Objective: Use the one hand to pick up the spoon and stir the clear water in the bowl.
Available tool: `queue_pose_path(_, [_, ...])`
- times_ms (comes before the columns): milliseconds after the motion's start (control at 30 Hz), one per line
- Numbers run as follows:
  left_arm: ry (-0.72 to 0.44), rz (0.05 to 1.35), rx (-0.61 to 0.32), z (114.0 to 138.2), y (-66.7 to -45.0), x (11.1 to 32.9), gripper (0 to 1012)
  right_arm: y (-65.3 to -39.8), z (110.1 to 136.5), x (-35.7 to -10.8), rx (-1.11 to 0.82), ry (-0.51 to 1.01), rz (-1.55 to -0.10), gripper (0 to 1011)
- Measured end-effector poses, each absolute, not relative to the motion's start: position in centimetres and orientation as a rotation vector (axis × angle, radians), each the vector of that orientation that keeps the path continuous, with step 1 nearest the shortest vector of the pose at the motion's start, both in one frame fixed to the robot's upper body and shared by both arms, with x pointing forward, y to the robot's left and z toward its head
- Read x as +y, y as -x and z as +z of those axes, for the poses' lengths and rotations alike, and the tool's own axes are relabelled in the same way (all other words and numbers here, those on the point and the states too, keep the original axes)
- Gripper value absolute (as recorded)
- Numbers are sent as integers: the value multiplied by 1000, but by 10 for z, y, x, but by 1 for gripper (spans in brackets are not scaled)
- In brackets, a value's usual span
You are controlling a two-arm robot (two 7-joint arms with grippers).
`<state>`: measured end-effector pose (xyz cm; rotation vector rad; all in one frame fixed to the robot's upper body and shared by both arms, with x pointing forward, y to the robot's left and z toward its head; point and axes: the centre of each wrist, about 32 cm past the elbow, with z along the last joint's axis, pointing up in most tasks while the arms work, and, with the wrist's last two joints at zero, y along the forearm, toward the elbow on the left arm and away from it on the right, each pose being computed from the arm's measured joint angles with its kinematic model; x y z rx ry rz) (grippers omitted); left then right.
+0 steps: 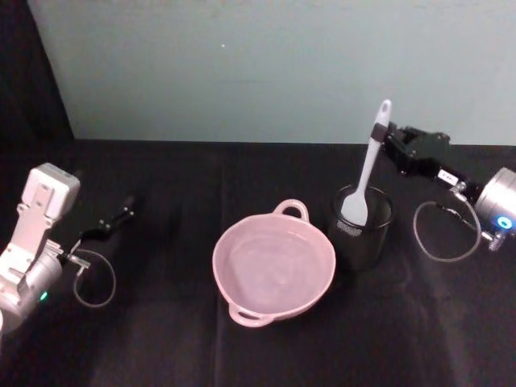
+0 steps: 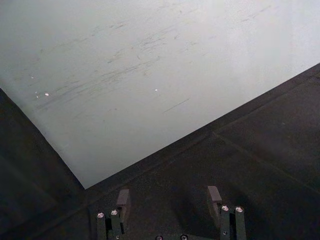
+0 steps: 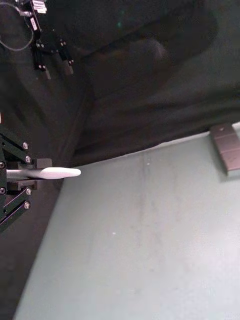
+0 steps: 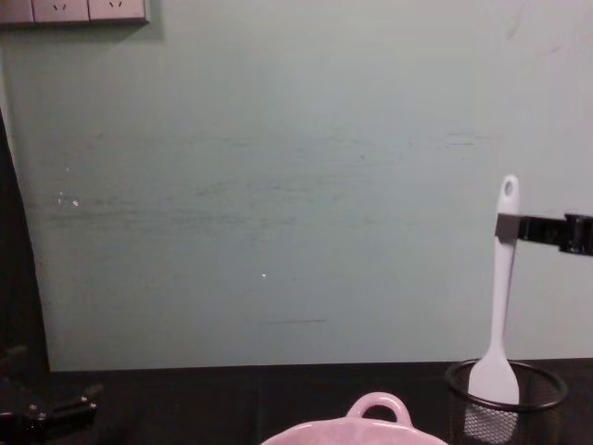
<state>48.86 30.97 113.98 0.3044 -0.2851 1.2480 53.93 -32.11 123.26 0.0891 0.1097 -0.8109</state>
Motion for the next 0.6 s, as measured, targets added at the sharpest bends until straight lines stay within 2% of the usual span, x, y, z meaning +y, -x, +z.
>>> queue_pose_path(600, [-305, 1248, -285, 1140, -489, 310, 1005, -552, 1199, -334, 285, -129, -814, 118])
